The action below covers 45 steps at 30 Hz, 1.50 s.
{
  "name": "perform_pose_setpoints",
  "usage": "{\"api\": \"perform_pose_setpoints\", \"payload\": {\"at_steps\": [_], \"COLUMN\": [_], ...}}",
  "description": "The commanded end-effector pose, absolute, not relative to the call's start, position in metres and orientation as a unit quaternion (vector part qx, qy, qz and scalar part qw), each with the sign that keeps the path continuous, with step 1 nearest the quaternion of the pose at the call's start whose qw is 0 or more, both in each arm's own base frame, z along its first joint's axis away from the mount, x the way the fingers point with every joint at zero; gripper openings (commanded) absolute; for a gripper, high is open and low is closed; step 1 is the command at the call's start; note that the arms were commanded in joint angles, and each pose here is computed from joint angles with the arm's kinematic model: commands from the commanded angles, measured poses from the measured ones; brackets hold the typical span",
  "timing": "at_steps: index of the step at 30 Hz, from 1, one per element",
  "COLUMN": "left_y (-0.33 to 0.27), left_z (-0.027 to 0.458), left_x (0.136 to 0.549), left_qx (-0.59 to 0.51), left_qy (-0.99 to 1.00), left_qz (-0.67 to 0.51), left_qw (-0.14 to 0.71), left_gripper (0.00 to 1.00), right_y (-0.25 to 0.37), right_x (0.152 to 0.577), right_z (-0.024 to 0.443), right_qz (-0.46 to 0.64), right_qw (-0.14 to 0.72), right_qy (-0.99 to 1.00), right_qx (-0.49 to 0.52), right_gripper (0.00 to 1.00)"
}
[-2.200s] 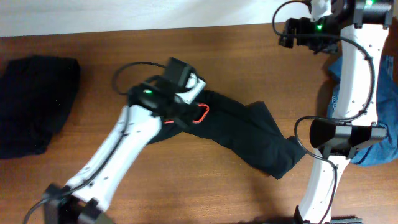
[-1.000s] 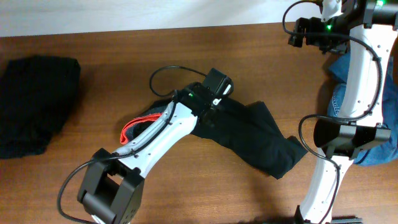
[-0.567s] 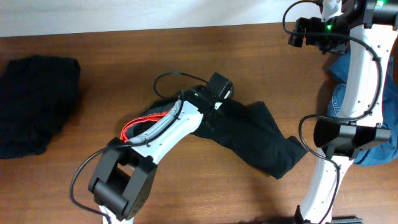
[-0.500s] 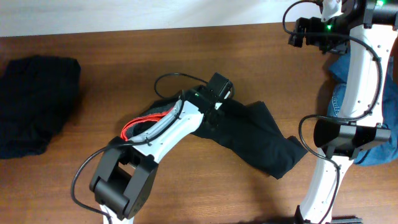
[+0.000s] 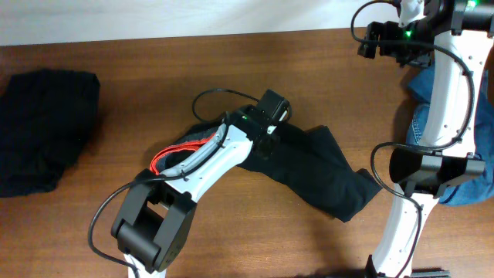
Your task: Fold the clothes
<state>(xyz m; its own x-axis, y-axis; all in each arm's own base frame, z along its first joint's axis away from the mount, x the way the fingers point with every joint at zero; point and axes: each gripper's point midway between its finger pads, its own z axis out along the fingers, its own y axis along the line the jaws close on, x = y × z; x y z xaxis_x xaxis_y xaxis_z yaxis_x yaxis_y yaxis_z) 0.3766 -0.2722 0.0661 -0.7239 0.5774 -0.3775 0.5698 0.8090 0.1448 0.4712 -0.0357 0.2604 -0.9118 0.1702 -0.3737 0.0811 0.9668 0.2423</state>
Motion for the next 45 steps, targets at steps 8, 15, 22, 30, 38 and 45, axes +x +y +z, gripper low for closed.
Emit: {"api": "perform_pose_setpoints", "payload": {"at_steps": [8, 15, 22, 30, 38, 45], "left_y": [-0.273, -0.271, -0.266, -0.246, -0.2, -0.132], "left_z": [0.054, 0.045, 0.054, 0.139, 0.181, 0.198], "left_x": [0.377, 0.377, 0.384, 0.433, 0.484, 0.526], "left_qx": [0.309, 0.309, 0.309, 0.248, 0.169, 0.086], "left_qy": [0.931, 0.932, 0.928, 0.91, 0.907, 0.9], "left_qz": [0.012, 0.018, 0.039, 0.101, 0.101, 0.114], "left_qw": [0.195, 0.189, 0.204, 0.318, 0.371, 0.412], "left_gripper": [0.33, 0.15, 0.01, 0.01, 0.01, 0.01], "right_y": [-0.038, -0.038, -0.038, -0.038, -0.038, -0.038], "right_x": [0.468, 0.468, 0.468, 0.468, 0.468, 0.468], "right_z": [0.27, 0.27, 0.27, 0.27, 0.27, 0.27], "right_qz": [0.106, 0.106, 0.106, 0.106, 0.106, 0.106], "right_qw": [0.211, 0.211, 0.211, 0.211, 0.211, 0.211], "right_qy": [0.97, 0.97, 0.97, 0.97, 0.97, 0.97], "right_qx": [0.066, 0.066, 0.066, 0.066, 0.066, 0.066], "right_gripper": [0.99, 0.99, 0.99, 0.99, 0.99, 0.99]}}
